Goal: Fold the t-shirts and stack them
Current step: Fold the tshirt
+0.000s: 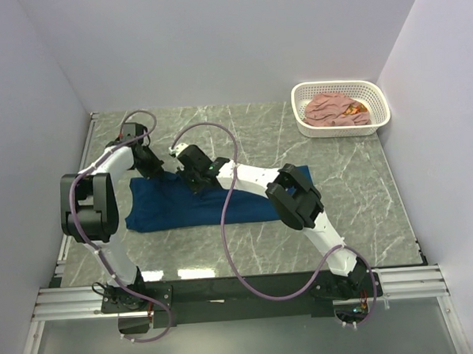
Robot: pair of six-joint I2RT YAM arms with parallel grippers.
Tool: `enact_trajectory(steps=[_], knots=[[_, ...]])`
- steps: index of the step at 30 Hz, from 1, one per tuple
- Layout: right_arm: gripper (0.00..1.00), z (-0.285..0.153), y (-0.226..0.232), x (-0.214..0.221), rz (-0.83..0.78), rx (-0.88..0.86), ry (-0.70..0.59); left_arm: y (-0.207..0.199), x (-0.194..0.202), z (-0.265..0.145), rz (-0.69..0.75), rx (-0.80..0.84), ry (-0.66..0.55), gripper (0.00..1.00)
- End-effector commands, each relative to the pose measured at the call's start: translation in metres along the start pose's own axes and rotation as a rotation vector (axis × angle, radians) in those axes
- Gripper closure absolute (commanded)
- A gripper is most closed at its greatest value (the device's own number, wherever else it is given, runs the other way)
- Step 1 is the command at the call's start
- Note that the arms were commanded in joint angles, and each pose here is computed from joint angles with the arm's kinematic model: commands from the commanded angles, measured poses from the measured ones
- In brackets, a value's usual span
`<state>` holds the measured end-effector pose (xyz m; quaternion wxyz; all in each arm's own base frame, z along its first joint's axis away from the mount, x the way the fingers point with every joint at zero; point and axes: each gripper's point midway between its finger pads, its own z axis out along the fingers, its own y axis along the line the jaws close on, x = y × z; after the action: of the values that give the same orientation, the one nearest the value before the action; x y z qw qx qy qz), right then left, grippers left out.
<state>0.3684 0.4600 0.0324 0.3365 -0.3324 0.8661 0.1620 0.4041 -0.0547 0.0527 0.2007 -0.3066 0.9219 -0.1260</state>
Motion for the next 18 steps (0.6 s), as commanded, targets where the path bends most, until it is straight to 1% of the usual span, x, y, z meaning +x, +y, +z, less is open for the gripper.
enact_trajectory(steps=[1, 9, 15, 18], knots=[[1.00, -0.029, -0.010, -0.041, -0.008, 0.025, -0.097, -0.006, -0.017, -0.001, 0.027, -0.003, -0.019, 0.99], [1.00, -0.031, -0.022, -0.043, -0.020, 0.058, -0.098, -0.020, -0.029, 0.003, 0.057, 0.021, 0.001, 0.99], [1.00, -0.034, -0.024, -0.040, -0.035, 0.062, -0.083, -0.016, -0.024, 0.000, 0.057, 0.017, 0.015, 0.99], [1.00, -0.040, -0.024, -0.040, -0.035, 0.062, -0.081, -0.012, -0.021, -0.010, 0.050, 0.020, 0.015, 0.99]])
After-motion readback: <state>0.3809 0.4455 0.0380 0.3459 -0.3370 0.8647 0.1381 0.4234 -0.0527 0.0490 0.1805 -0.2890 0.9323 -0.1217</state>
